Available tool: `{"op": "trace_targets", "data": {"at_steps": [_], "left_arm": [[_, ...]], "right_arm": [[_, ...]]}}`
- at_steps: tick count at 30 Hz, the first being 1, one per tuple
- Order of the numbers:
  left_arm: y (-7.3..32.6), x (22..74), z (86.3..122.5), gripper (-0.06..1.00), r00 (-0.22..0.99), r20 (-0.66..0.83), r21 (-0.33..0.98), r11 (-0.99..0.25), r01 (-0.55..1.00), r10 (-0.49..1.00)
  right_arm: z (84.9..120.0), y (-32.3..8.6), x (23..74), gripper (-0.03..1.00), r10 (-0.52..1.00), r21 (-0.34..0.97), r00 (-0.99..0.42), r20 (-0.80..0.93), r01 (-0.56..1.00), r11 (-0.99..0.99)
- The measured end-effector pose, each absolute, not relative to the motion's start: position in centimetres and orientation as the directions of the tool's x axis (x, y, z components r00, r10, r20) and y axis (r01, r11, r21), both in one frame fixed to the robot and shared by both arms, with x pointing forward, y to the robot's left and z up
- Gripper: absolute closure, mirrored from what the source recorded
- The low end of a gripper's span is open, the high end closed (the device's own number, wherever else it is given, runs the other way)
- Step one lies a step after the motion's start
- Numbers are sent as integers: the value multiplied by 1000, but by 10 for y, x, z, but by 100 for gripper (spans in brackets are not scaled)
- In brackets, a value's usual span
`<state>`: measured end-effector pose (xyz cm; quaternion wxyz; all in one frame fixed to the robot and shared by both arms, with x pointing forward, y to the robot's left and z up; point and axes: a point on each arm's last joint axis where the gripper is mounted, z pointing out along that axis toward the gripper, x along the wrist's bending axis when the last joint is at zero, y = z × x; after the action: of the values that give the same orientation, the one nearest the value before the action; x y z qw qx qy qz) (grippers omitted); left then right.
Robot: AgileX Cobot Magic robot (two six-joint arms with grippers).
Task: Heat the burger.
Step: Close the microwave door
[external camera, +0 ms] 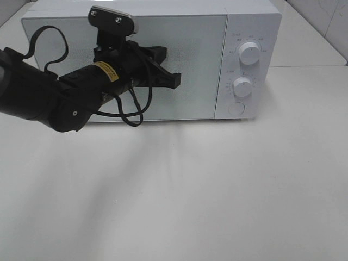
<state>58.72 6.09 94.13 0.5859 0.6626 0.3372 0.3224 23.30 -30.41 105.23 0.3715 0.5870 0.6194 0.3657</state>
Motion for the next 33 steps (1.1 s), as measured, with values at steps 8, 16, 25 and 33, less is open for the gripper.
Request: {"op": "trace_targets", "data": {"at_steps": [8,16,25,33], "left_arm": [[39,591,950,94,606,56,993,-105,46,793],[31,586,964,94,592,95,992,-127,13,800],[25,568,1011,94,589,21,993,-87,83,808],[30,525,1055,94,678,-6,938,-230,258,735]], "right_arm": [[1052,-304,233,20,999,889,-35,-31,456,43],[1052,-304,233,20,999,889,-35,-31,456,43],[1052,-304,233,20,999,889,-35,-31,456,43],[1052,-304,233,20,999,889,-35,-31,456,43]]}}
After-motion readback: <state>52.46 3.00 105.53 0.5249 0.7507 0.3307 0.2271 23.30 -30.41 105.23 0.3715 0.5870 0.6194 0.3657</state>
